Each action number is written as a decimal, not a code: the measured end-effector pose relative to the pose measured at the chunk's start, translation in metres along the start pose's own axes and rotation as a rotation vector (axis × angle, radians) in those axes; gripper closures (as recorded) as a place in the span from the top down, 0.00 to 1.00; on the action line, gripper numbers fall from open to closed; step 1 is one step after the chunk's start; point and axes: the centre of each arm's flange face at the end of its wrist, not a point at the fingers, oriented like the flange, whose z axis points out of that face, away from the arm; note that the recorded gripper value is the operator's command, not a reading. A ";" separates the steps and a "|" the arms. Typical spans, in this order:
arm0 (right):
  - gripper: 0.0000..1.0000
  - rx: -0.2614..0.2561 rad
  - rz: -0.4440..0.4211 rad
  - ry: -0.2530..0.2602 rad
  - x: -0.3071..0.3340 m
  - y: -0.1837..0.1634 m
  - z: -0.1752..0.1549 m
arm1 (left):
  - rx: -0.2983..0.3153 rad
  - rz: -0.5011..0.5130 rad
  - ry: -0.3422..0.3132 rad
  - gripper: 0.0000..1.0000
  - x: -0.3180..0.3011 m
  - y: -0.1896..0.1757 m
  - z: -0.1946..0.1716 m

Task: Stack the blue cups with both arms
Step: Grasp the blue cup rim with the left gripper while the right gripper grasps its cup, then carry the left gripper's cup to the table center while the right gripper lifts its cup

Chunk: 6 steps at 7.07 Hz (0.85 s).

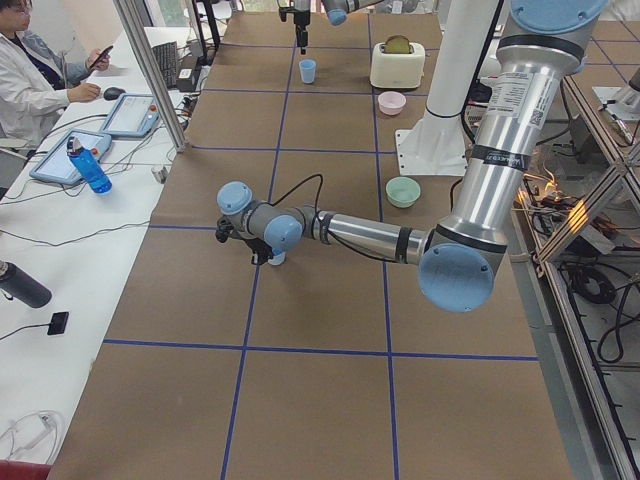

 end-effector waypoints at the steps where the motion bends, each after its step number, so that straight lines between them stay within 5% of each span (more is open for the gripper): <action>1: 0.93 -0.004 0.000 0.005 0.001 0.003 0.002 | 0.003 -0.005 0.030 0.00 0.013 0.000 -0.008; 6: 0.85 -0.023 -0.020 0.024 -0.007 0.010 0.018 | 0.028 -0.177 0.077 0.00 0.145 -0.062 -0.059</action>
